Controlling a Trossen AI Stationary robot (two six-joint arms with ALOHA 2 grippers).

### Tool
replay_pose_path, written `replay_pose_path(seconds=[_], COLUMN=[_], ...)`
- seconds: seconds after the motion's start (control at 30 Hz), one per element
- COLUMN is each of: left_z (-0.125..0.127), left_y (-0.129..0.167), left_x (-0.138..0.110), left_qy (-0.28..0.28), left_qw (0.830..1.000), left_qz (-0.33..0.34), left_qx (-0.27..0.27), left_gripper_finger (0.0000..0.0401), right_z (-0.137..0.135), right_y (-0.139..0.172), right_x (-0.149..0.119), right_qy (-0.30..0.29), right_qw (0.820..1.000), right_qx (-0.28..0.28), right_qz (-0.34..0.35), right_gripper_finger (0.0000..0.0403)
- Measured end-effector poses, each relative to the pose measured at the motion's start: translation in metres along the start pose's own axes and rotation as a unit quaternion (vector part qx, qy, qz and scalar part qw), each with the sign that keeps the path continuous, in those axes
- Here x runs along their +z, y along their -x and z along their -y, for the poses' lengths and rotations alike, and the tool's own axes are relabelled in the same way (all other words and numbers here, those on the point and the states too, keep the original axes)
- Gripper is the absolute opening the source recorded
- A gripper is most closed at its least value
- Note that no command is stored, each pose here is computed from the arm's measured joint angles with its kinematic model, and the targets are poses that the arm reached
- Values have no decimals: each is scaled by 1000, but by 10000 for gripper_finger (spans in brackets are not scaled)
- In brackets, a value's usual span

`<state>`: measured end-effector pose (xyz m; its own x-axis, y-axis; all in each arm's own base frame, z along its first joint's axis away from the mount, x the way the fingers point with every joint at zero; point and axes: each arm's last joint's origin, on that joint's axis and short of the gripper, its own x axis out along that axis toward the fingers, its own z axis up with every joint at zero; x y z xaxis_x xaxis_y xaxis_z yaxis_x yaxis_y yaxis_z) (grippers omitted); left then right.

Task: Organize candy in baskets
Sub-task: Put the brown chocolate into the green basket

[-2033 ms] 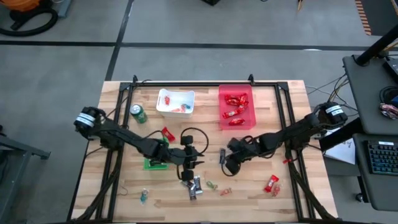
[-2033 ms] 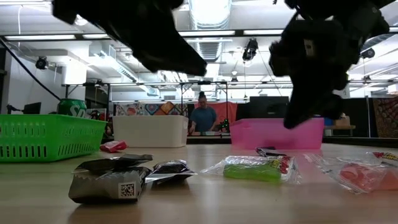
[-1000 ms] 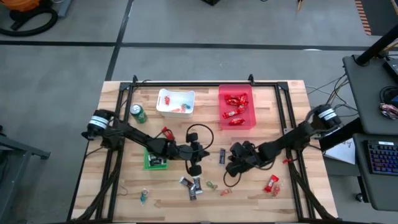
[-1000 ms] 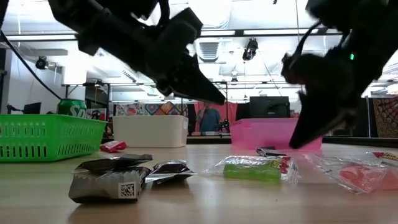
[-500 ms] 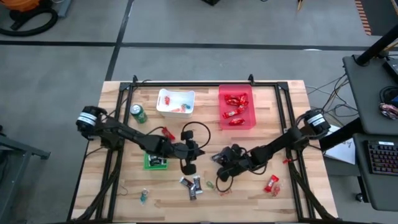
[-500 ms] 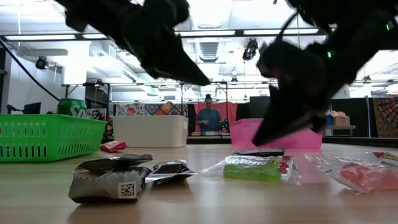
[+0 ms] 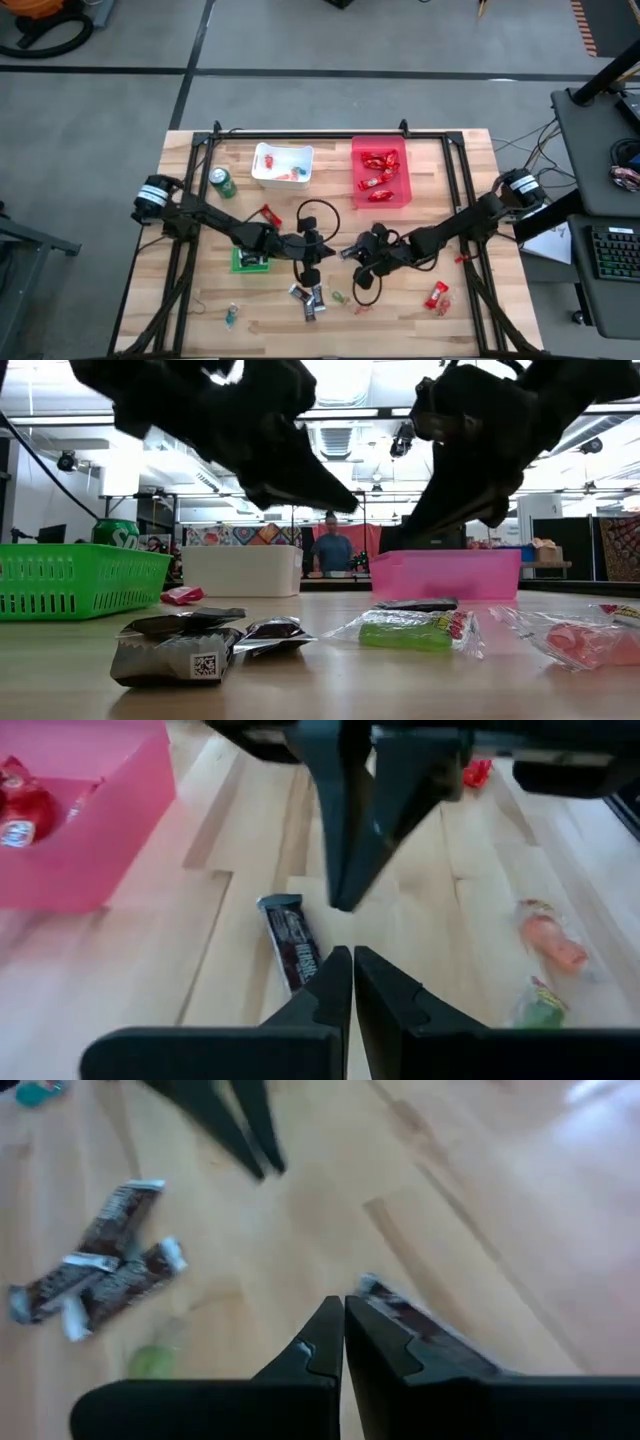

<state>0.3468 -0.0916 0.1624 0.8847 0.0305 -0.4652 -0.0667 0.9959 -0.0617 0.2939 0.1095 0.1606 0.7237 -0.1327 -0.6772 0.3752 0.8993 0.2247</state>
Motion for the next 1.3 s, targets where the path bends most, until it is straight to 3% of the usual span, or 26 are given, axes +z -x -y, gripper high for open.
replay_pose_path(seconds=[0.27, 0.53, 0.73, 1.1, 1.3], left_z=[3, 6, 1, -8, -9], left_y=[-25, -51, -70, -72, -72], left_x=[-25, -43, -49, -55, -57], left_qy=[3, 7, 8, 9, 9], left_qw=[1000, 1000, 1000, 1000, 1000], left_qz=[4, 16, 7, -18, -19], left_qx=[-3, -7, 8, 22, 23], left_gripper_finger=[0, 0, 0, 0, 0], right_z=[24, 47, 48, 49, 50], right_y=[5, 0, 0, -2, -2], right_x=[-18, -34, -38, -38, -37], right_qy=[-14, -103, -159, -211, -192], right_qw=[999, 991, 985, 976, 980], right_qx=[-39, -86, -66, -46, -41], right_qz=[4, 29, 8, -19, -27], right_gripper_finger=[9, 9, 15, 128, 178])
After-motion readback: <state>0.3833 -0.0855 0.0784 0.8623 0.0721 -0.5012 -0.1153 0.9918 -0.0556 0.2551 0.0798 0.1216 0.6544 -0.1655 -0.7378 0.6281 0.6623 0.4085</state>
